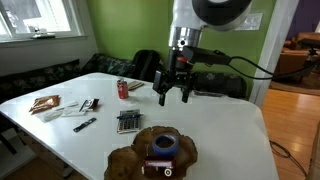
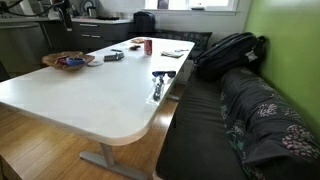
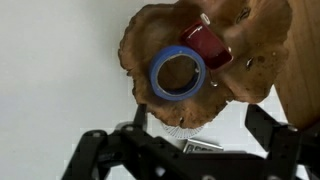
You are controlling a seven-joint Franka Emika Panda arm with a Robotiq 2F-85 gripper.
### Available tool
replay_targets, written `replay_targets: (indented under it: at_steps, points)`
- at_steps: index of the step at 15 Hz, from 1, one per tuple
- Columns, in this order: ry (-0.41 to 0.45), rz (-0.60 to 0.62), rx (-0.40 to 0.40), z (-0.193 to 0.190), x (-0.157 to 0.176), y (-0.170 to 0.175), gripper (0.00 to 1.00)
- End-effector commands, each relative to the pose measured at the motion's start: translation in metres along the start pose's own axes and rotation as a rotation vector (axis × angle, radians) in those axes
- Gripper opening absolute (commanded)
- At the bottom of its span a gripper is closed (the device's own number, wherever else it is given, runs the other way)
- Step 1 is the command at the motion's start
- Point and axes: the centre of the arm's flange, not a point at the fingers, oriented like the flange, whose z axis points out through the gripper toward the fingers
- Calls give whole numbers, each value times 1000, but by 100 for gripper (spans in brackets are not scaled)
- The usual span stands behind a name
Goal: Shift the tape to the right
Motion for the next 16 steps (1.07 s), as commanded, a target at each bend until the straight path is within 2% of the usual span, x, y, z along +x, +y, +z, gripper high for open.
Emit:
replay_targets:
  at_steps: [1,6,9,13,15,16]
  points:
    - [-3,203,-37,53,17,-8,100]
    - [-86,454,-144,106,5,-7,100]
    - [-125,546,-207,131,-6,-3,100]
    - [-132,645,-219,139,-8,7,100]
    - [-125,667,-213,141,-4,9,75]
    - [-126,669,-214,142,-4,9,68]
